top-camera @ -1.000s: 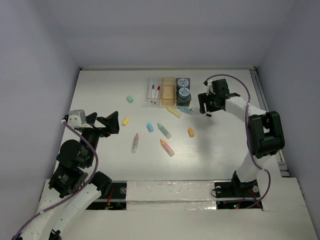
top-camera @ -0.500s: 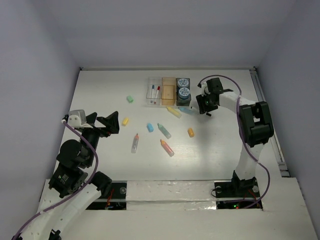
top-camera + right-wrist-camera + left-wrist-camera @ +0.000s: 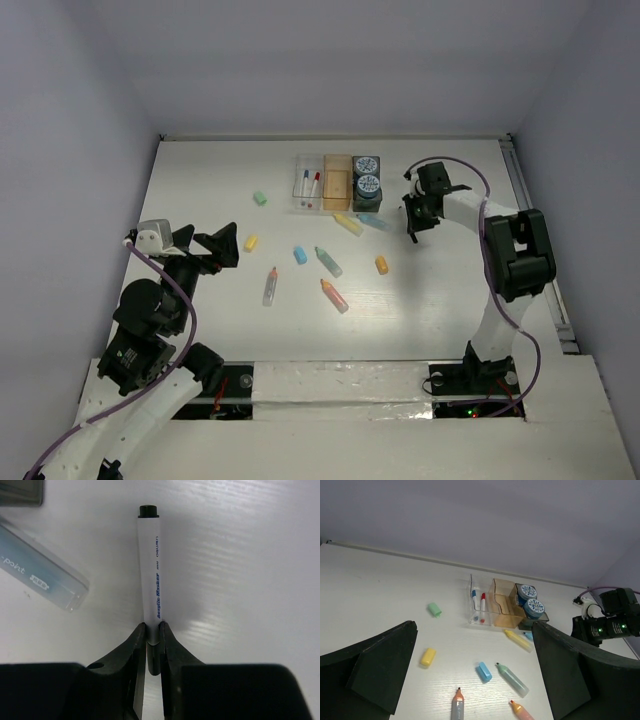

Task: Sort the stationery into containers
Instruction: Pick up the pen from the center of the board, then place the pen in the storage box.

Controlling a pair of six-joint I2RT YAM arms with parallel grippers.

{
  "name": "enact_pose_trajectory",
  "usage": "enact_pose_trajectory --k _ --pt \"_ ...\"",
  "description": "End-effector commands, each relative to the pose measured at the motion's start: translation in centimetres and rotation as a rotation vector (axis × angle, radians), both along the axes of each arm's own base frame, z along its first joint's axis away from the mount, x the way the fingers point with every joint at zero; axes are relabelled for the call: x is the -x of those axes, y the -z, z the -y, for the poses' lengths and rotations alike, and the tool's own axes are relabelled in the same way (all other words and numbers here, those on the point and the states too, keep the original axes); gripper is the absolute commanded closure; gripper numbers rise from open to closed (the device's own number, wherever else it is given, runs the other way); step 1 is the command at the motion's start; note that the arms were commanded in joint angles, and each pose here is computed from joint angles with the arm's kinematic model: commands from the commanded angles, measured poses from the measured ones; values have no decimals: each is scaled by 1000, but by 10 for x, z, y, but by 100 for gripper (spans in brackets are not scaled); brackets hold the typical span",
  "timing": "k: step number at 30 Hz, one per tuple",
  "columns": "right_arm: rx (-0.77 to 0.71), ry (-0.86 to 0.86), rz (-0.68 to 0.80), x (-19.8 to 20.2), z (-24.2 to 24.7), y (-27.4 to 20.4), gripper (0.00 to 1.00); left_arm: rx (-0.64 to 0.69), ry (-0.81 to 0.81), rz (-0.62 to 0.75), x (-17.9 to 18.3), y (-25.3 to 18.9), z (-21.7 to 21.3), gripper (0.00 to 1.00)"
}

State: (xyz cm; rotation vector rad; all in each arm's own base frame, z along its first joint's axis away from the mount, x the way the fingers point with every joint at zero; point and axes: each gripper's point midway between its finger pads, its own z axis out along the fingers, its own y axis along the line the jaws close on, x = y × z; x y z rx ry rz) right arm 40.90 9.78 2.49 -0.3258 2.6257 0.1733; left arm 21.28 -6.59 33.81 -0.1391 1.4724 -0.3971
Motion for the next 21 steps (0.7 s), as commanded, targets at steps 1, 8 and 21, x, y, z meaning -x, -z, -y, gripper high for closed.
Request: enact_pose_trajectory --k 1,8,21 --pt "-24 84 -133 42 2 9 93 19 15 38 1 -9 3 1" --pt "-136 133 90 10 -10 -64 100 16 12 35 0 -9 2 1" --pt "-502 0 354 -50 -194 -171 100 5 12 22 -3 -6 5 1"
